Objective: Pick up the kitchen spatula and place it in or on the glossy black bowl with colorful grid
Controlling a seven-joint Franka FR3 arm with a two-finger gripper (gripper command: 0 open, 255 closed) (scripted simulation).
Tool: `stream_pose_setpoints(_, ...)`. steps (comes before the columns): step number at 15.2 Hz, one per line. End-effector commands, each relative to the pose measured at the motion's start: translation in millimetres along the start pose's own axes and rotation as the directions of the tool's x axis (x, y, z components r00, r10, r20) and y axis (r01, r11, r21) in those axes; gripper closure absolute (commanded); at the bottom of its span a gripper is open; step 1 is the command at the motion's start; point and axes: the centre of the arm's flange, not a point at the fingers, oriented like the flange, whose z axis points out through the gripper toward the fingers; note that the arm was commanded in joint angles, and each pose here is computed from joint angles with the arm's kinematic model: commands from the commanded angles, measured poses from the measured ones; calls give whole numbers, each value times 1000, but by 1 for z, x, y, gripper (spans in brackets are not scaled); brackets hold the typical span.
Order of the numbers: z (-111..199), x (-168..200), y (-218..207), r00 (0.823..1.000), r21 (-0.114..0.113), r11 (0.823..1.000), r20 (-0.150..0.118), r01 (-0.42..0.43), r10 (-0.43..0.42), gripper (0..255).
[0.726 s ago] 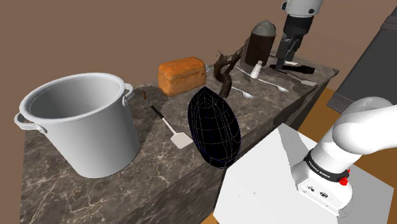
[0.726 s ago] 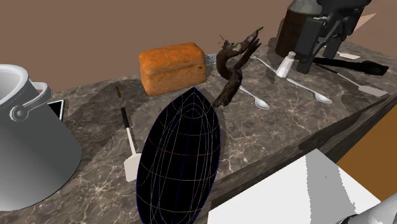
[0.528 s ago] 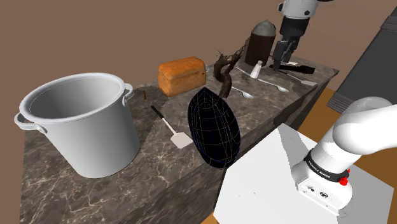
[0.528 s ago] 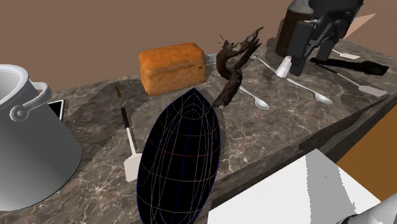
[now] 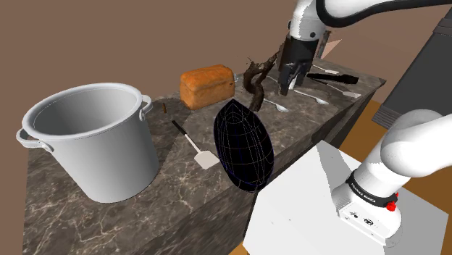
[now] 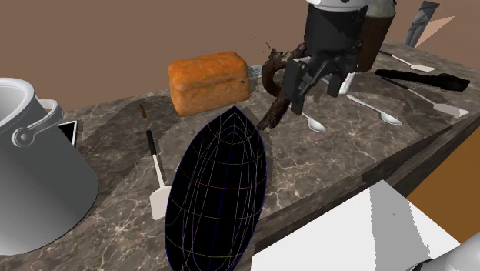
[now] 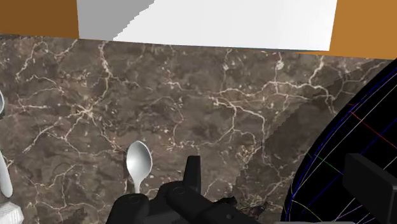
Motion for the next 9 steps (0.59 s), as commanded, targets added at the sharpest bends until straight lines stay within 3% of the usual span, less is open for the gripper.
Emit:
stream_pose_setpoints(1, 10, 11, -21, 1000, 5, 1000, -6, -10, 10, 0)
stream_pose_setpoints(9, 46, 56, -105, 999, 20, 999, -27, -41, 42, 0)
